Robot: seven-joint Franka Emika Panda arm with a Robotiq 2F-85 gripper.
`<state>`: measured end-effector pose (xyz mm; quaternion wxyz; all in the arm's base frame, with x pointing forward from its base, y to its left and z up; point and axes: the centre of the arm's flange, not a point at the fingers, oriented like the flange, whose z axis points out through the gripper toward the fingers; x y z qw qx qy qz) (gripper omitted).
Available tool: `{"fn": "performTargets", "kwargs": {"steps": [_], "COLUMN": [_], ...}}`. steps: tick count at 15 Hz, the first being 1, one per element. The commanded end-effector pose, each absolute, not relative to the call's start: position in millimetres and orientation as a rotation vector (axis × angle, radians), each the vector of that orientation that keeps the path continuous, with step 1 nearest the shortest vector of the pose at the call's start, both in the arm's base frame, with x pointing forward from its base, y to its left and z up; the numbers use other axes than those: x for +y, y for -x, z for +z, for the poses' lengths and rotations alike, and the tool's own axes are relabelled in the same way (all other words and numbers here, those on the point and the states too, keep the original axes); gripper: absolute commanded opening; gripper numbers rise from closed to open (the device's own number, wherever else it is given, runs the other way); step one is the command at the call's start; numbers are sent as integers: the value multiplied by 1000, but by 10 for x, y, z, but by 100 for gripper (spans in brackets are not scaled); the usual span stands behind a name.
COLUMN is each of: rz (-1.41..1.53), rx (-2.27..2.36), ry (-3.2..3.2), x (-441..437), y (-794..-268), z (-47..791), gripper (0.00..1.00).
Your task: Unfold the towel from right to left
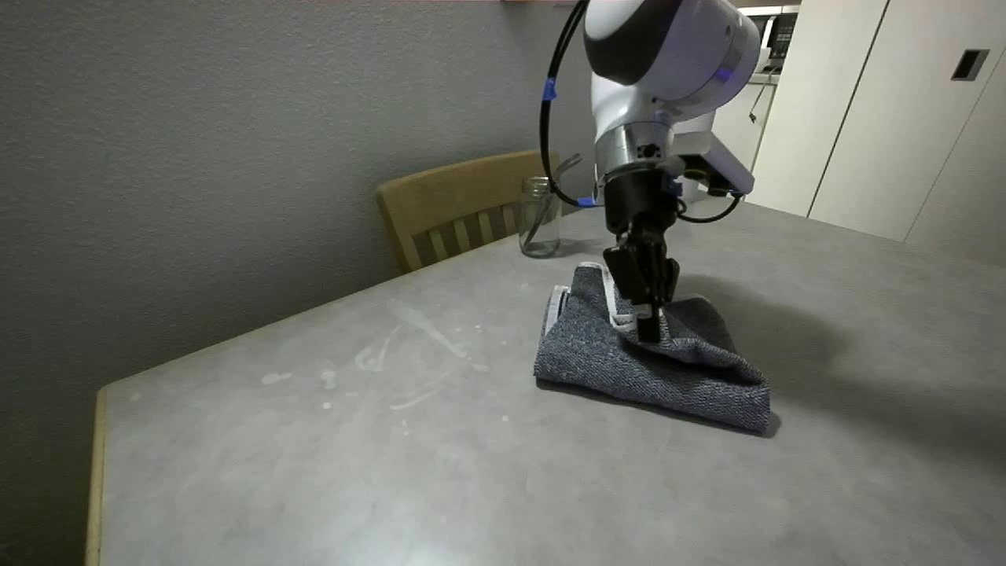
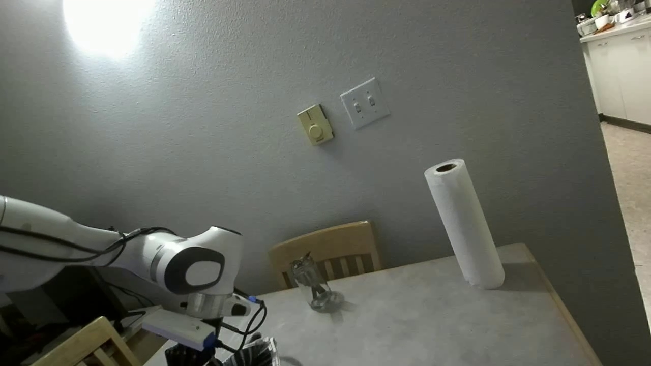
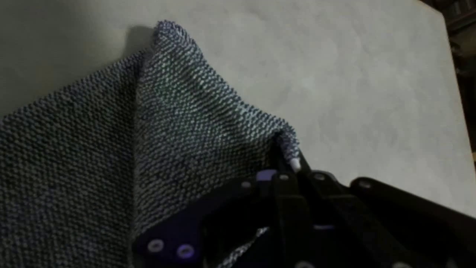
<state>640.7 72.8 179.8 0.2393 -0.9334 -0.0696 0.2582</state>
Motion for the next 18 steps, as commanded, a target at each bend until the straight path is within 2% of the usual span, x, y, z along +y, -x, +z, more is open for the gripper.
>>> {"fn": "performTargets", "kwargs": {"steps": [1, 9, 18], "rz": [791, 930, 961], "rx": [-340, -685, -1014], "ry": [2507, 2239, 1860], "x": [991, 1467, 1765], "y": [-6365, -6052, -5931], "z": [1942, 2033, 1736], "gripper": [1, 1, 1]}}
